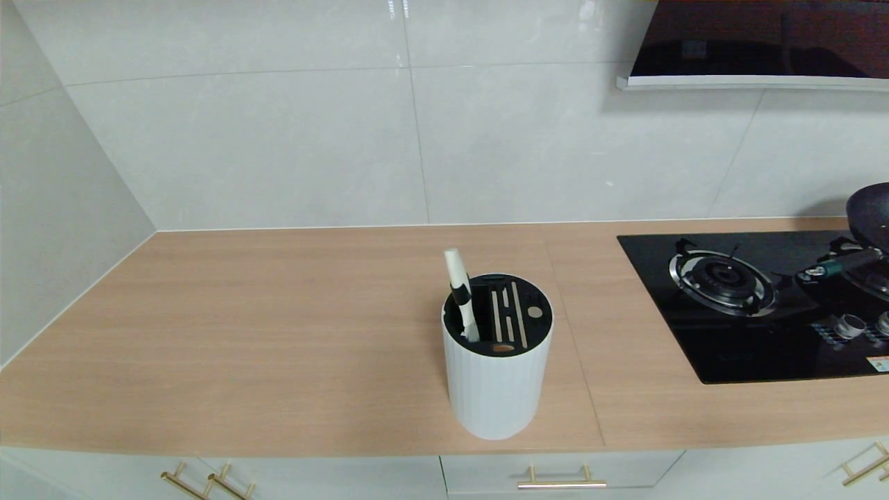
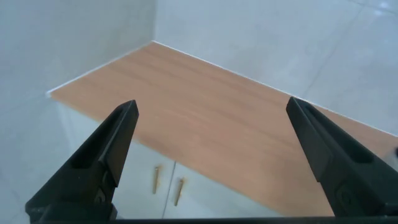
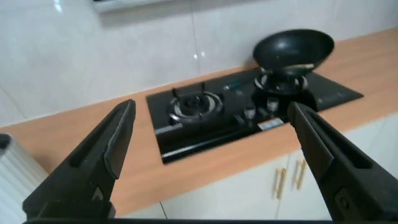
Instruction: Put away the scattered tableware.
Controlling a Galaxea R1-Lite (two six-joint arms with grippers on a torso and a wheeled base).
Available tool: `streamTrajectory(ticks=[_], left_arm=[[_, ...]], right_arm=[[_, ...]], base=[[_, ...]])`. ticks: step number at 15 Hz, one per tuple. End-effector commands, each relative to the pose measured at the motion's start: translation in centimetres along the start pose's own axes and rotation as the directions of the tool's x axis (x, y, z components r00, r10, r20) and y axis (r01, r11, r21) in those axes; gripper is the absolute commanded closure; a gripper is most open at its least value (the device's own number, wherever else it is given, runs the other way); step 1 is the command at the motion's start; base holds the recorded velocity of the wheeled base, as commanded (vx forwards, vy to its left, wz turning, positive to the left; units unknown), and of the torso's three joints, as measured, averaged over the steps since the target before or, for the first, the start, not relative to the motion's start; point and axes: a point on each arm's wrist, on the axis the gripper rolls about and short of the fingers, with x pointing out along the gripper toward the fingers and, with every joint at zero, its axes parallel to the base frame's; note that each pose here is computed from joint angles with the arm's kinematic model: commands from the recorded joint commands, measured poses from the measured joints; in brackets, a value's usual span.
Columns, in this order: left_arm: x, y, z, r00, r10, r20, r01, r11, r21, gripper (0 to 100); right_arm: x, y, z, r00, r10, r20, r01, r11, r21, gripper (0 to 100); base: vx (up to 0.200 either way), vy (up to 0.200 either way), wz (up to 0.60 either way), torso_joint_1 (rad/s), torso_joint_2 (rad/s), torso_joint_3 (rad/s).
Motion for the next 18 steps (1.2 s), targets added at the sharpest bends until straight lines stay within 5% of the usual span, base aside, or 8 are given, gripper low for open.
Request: streamTrajectory(ticks=[1, 3, 5, 7, 8, 10, 15, 18], left_arm=[[0.2, 0.3, -2.7, 0.999, 0.023, -0.046, -0.022, 0.999, 0.031, 0], [0.9, 0.3, -5.1, 0.988, -0.072, -0.135, 0.086, 0.991, 0.105, 0], [2.0, 0.2, -7.8, 0.978, -0.122, -0.169, 0.161, 0.957, 0.24, 0], [2.8, 0.2, -10.2, 0.965, -0.196, -0.173, 0.24, 0.927, 0.288, 0], [2.9, 0.0, -10.2, 0.951, -0.268, -0.155, 0.301, 0.917, 0.262, 0], [2.8, -0.1, -10.6, 0.918, -0.34, -0.203, 0.379, 0.904, 0.198, 0], [2.8, -0.2, -10.7, 0.893, -0.383, -0.237, 0.439, 0.859, 0.265, 0], [2.7, -0.2, -10.7, 0.894, -0.384, -0.23, 0.429, 0.881, 0.197, 0]], right_arm=[[0.8, 0.0, -3.0, 0.997, -0.025, -0.075, 0.023, 0.999, -0.031, 0], [1.6, 0.2, -5.2, 0.992, -0.024, -0.12, 0.018, 0.999, -0.049, 0], [2.7, 0.7, -7.5, 0.995, 0.083, -0.054, -0.085, 0.996, -0.04, 0], [2.9, 0.9, -8.3, 0.981, 0.192, -0.037, -0.195, 0.977, -0.083, 0], [2.9, 1.0, -8.6, 0.971, 0.231, -0.063, -0.236, 0.968, -0.089, 0], [2.7, 1.0, -10.2, 0.923, 0.306, -0.232, -0.333, 0.939, -0.085, 0], [2.7, 1.0, -10.2, 0.919, 0.323, -0.226, -0.347, 0.935, -0.075, 0], [2.6, 1.0, -10.2, 0.919, 0.323, -0.225, -0.347, 0.935, -0.075, 0]], base=[[0.0, 0.0, 0.0, 0.0, 0.0, 0.0], [0.0, 0.0, 0.0, 0.0, 0.0, 0.0], [0.0, 0.0, 0.0, 0.0, 0.0, 0.0], [0.0, 0.0, 0.0, 0.0, 0.0, 0.0], [0.0, 0.0, 0.0, 0.0, 0.0, 0.0], [0.0, 0.0, 0.0, 0.0, 0.0, 0.0], [0.0, 0.0, 0.0, 0.0, 0.0, 0.0], [0.0, 0.0, 0.0, 0.0, 0.0, 0.0]])
